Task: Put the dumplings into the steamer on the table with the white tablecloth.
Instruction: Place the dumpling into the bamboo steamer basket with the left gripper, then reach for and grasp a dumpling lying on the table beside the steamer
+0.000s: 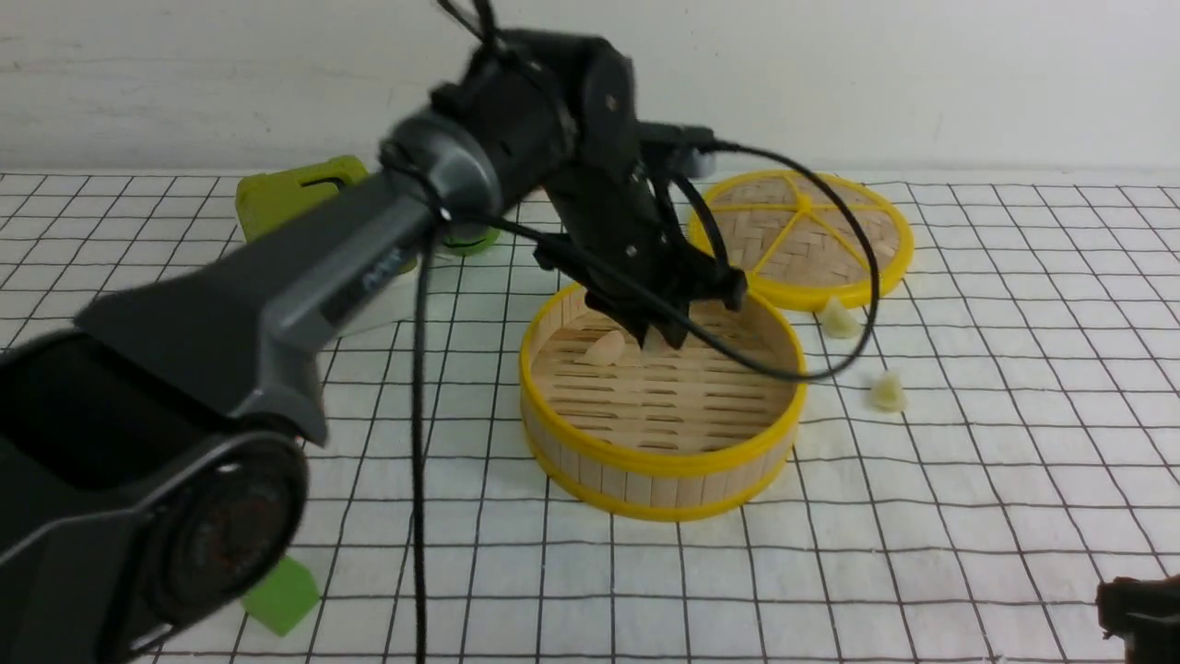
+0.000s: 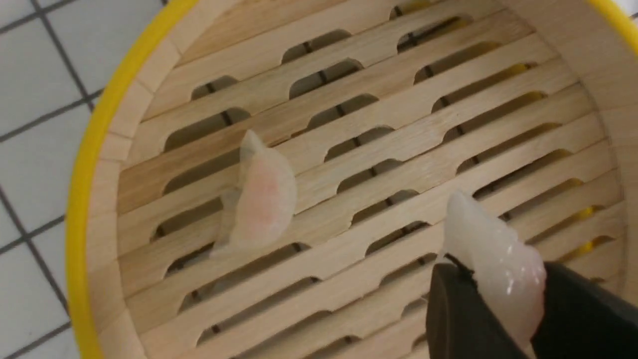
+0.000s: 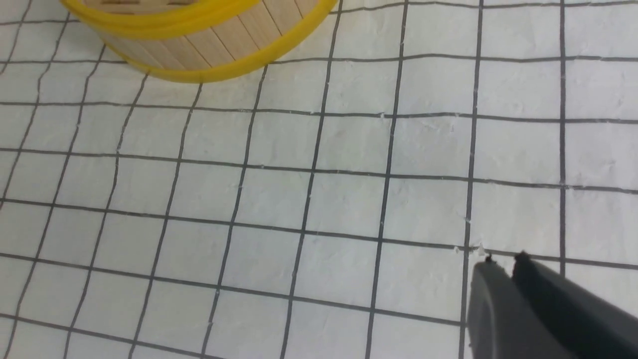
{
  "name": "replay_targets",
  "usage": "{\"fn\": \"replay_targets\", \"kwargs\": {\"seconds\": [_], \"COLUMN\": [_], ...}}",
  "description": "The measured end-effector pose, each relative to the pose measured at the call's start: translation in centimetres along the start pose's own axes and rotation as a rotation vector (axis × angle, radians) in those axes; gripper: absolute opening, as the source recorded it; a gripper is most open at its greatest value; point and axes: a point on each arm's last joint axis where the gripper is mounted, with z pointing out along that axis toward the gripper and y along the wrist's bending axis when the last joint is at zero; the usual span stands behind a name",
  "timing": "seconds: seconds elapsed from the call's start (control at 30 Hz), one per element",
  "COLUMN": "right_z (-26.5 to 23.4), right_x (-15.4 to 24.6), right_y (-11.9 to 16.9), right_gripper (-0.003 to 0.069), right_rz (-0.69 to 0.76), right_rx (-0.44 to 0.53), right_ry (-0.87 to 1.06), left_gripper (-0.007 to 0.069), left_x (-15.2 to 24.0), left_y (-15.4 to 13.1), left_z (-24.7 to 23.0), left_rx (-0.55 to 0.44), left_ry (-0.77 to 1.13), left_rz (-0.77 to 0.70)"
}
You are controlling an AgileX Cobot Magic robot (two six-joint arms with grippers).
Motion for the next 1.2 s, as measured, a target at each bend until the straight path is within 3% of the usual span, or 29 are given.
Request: {"fn": "replay_targets", "kwargs": {"seconds": [0.23,0.5,0.77,0.93,1.0,1.2], "right_z": [0.0,0.0,0.0,0.0,0.0,0.2], "right_x": [0.0,0.0,0.0,0.0,0.0,0.3], "right_y": [0.0,0.0,0.1,0.1,0.1,0.1], "right_gripper": [0.0052,0.0059,0.006,0.0061,0.0061,0.0061], "right_rz": [0.008,0.008,0.008,0.003,-0.006,-0.039], "right_rx": [-0.005,-0.005,-0.006,-0.006,-0.007,-0.014], "right_ry": [-0.001,-0.001,0.002,0.002,0.005,0.042], "left_gripper": [0.0183,0.0183,0.0307,0.0321,0.0299,0.0148], "left_x": [0.1,0.3,-0.1,-1.4,-2.2,-2.9], "left_y": [0.0,0.2,0.0,-0.4,-0.7,-1.6], "left_z": [3.3,5.3,4.6,0.8,-3.9,-16.5], "left_rx": [-0.132,-0.132,-0.119,-0.12,-0.121,-0.069], "left_ry": [-0.055,-0.077,-0.087,-0.103,-0.114,-0.301], "left_rz": [-0.005,-0.027,-0.072,-0.082,-0.085,-0.063]}}
